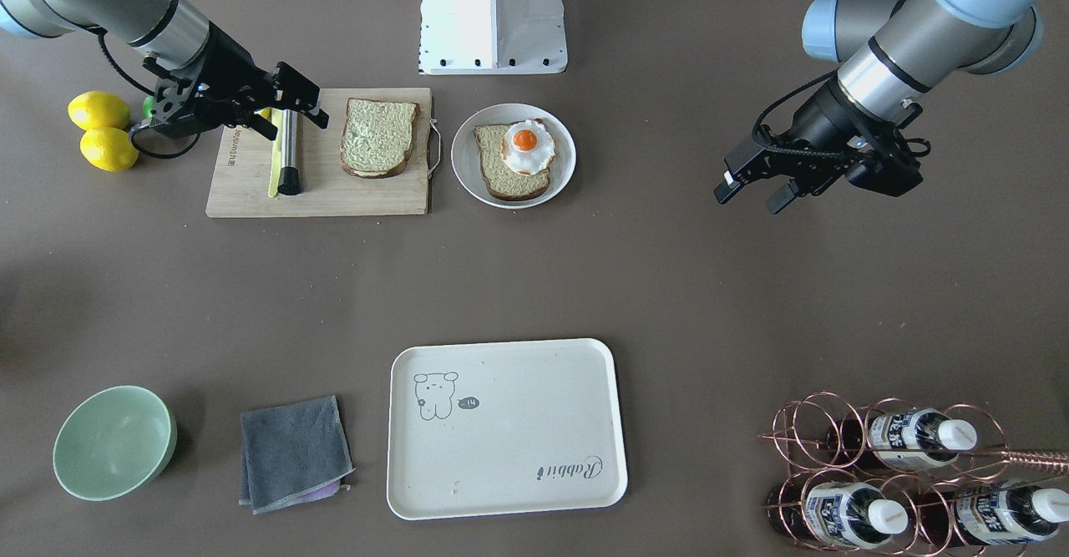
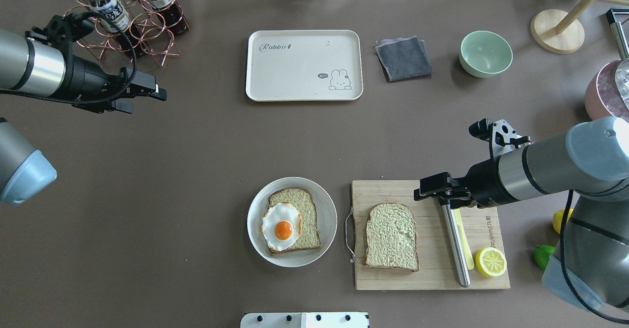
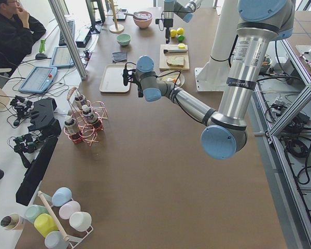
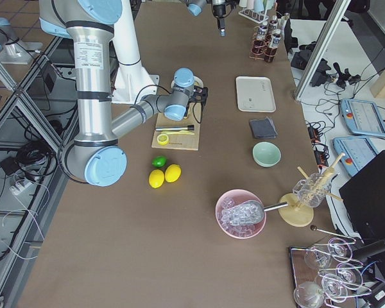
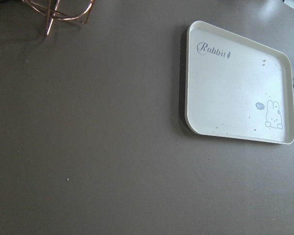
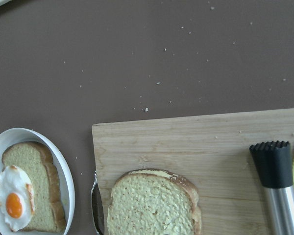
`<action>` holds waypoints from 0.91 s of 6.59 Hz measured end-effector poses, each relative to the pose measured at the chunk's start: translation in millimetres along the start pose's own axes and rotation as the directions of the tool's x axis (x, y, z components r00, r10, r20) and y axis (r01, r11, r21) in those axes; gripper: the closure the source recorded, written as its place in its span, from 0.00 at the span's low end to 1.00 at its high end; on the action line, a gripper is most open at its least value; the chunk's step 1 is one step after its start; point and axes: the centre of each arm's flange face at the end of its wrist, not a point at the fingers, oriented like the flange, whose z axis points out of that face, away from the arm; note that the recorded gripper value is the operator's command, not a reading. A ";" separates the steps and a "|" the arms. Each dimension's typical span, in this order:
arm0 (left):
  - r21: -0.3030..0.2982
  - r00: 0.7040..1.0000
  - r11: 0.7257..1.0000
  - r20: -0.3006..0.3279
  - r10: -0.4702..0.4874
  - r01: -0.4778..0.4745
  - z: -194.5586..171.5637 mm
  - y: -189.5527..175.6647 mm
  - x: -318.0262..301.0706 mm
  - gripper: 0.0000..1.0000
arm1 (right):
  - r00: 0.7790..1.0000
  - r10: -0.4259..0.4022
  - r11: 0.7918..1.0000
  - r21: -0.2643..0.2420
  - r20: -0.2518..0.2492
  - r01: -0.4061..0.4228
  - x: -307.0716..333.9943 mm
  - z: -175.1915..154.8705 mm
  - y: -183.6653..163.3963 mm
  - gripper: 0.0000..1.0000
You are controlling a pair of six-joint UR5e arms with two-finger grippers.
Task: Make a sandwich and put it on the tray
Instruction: 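Move the right gripper down to the bread slice on the cutting board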
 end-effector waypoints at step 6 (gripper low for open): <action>0.008 1.000 1.000 0.013 0.002 -0.002 9.7 4.1 -1.2 0.02 | 0.996 -0.049 0.999 0.009 -0.076 0.050 5.9 63.6 46.4 0.10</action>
